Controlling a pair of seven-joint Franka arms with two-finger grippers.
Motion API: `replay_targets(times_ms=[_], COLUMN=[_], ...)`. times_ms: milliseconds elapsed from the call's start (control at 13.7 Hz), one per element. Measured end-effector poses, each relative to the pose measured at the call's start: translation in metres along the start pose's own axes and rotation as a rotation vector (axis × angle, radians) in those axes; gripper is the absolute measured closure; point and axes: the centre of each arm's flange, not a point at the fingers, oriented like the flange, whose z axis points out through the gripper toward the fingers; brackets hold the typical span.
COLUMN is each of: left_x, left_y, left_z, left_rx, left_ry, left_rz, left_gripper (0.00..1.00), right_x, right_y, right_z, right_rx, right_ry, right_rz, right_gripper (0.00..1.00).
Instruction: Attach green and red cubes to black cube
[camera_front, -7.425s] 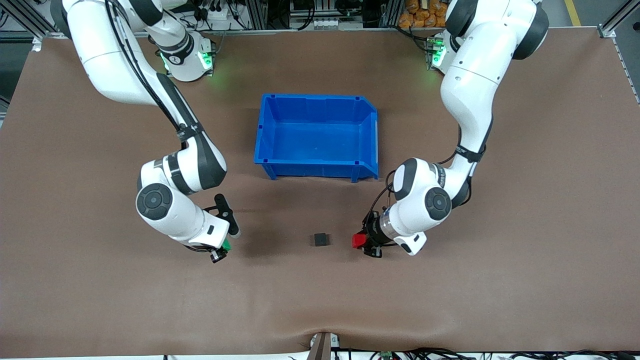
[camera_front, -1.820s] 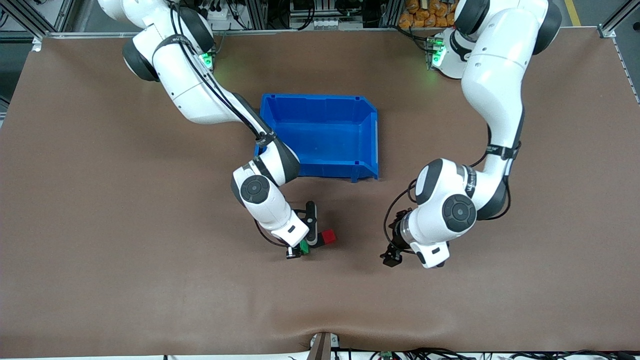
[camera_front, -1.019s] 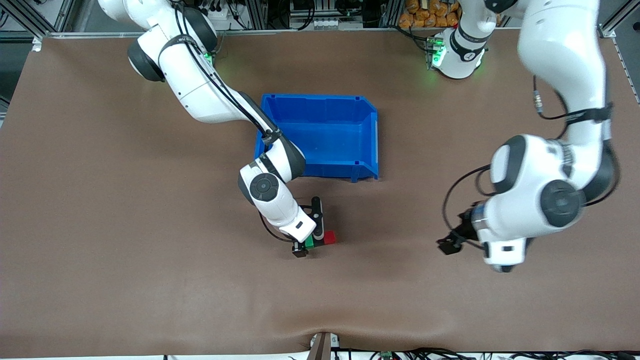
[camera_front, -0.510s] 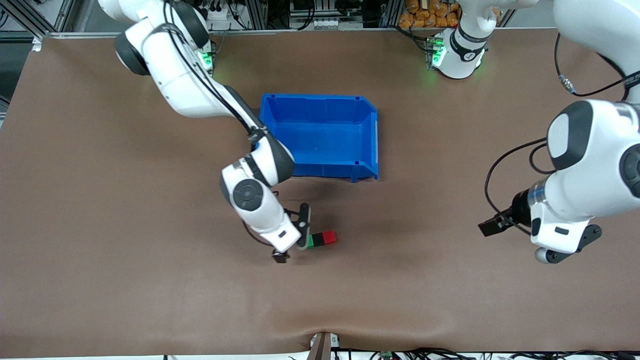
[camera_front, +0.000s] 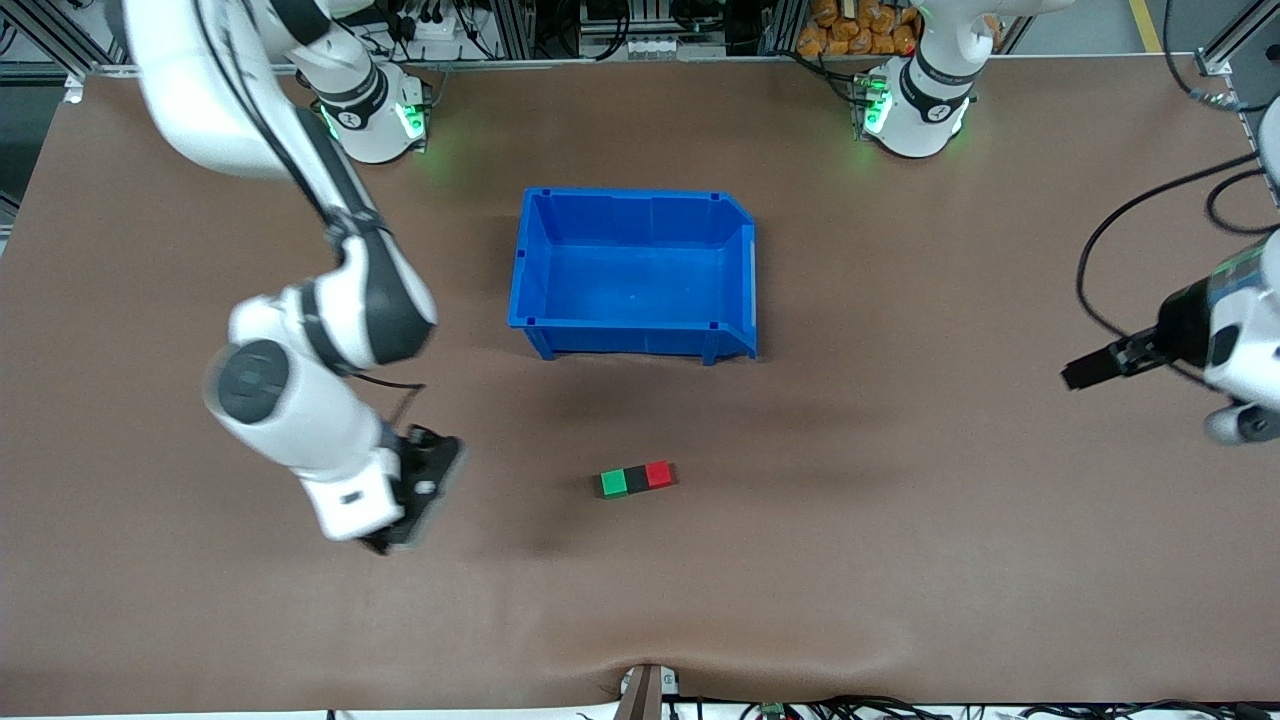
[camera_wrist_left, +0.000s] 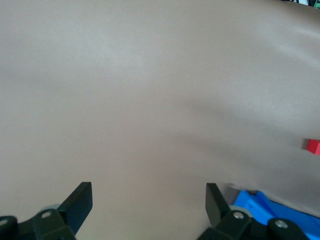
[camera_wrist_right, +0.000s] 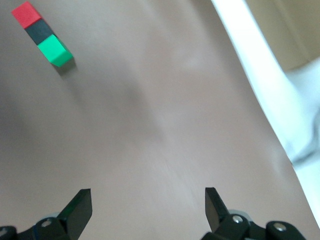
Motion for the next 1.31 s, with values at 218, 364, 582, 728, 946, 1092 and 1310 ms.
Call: replay_targets(times_ms=[218, 364, 582, 728, 946, 1092, 1310], left_x=[-0.027, -0.037, -0.053, -0.063, -0.071, -0.069, -0.064], left_y=[-0.014, -0.041, -0.077, -0.081, -0.084, -0.085, -0.085], left_z=[-0.021, -0.031, -0.033, -0.033, -0.034, -0.041, -0.045], left_rx=[0.001, 0.002, 0.005, 0.006, 0.006, 0.000, -0.003], left_ry=[0.012, 0.019, 0.008, 0.009, 0.017, 0.043, 0.058], left_rz=[0.050, 0.088, 0.111, 0.125, 0.163, 0.179, 0.189], left_gripper=[0.00, 0.00, 0.00, 0.00, 0.00, 0.00, 0.00], right_x=[-0.057, -0.096, -0.151, -0.186, -0.227, -0.247, -0.267], right_y=[0.011, 0.003, -0.017, -0.024, -0.033, -0.038, -0.048], right_z=[-0.073, -0.115, -0.175, -0.208, -0.236, -0.248, -0.266], right_rx=[-0.033, -0.044, -0.037, -0.027, 0.024, 0.046, 0.063], right_ry=[-0.004, -0.017, -0.062, -0.095, -0.158, -0.199, -0.236], right_rz=[0.160, 0.287, 0.484, 0.630, 0.862, 0.974, 1.074], right_gripper=[0.00, 0.00, 0.00, 0.00, 0.00, 0.00, 0.00])
